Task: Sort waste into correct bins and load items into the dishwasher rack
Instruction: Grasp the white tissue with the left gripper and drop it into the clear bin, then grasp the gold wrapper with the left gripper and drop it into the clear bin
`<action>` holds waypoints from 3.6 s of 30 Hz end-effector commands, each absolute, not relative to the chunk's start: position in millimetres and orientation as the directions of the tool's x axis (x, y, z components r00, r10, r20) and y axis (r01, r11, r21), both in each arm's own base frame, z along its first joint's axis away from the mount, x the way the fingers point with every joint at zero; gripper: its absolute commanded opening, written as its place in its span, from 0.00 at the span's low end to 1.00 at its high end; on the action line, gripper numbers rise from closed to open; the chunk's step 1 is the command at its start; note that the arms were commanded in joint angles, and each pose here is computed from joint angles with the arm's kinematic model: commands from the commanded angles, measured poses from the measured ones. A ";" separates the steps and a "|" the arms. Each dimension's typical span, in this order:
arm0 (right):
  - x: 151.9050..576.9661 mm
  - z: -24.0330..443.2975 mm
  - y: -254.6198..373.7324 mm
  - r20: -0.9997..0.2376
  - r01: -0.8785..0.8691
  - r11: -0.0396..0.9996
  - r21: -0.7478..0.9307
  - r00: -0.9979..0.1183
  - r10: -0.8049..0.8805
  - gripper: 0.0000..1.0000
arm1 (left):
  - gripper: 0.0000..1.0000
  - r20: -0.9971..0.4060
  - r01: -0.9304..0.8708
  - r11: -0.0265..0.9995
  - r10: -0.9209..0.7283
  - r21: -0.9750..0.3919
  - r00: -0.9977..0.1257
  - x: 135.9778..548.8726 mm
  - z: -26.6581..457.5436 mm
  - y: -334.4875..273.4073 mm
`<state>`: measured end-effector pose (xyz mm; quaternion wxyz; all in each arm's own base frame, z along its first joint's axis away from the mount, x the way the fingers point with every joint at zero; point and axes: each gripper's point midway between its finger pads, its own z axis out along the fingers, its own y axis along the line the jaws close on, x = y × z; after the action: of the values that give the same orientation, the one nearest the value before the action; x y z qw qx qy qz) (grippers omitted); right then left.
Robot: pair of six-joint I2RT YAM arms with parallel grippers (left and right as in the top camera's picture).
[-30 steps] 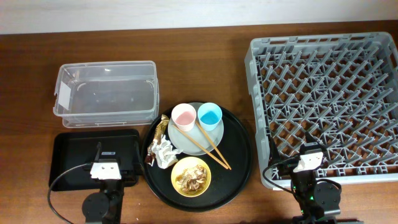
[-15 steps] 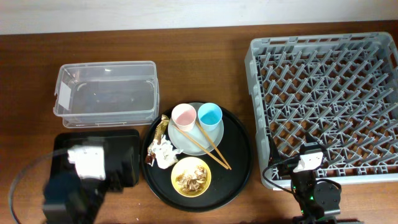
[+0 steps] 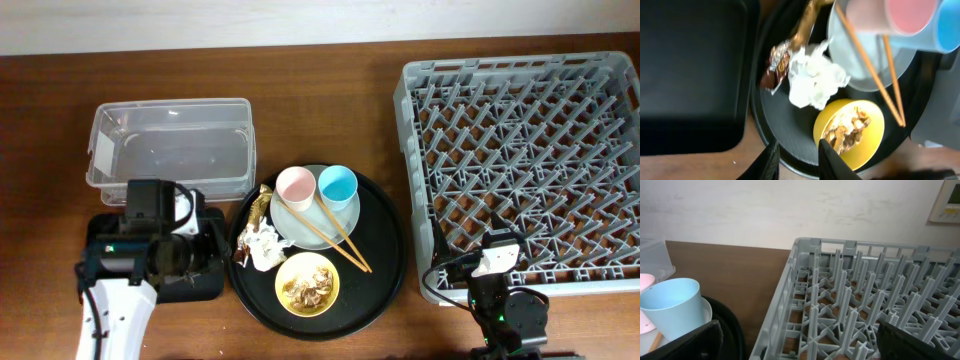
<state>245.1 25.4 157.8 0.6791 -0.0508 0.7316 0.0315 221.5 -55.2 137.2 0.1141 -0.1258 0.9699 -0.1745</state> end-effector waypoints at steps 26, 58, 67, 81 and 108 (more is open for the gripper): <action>245.1 156.3 23.5 -0.997 -0.108 0.994 -0.019 -0.074 -0.027 0.99 | 0.00 -0.616 -0.020 0.995 -0.077 -0.100 -0.784 308.4 207.0 -96.3; 245.1 156.3 23.5 -0.997 -0.108 0.994 -0.019 -0.074 -0.027 0.99 | 0.99 -0.651 -0.150 0.988 -0.103 0.018 -0.752 471.2 233.8 32.0; 245.1 156.3 23.5 -0.997 -0.108 0.994 -0.019 -0.074 -0.027 0.99 | 0.99 -0.236 -0.042 0.998 -0.030 0.048 -0.971 301.9 244.8 -38.5; 245.1 156.3 23.5 -0.997 -0.108 0.994 -0.019 -0.074 -0.027 0.99 | 0.60 -0.217 0.183 0.978 0.201 0.099 -0.955 283.1 38.3 -99.0; 245.1 156.2 23.5 -0.997 -0.108 0.994 -0.019 -0.074 -0.027 0.99 | 0.03 -0.691 -0.074 0.978 0.083 0.195 -0.718 356.0 195.4 -61.0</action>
<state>245.1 25.3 158.0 0.6794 -0.0508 0.7313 0.0315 327.5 -86.9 148.7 0.2800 0.0621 0.9554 0.0697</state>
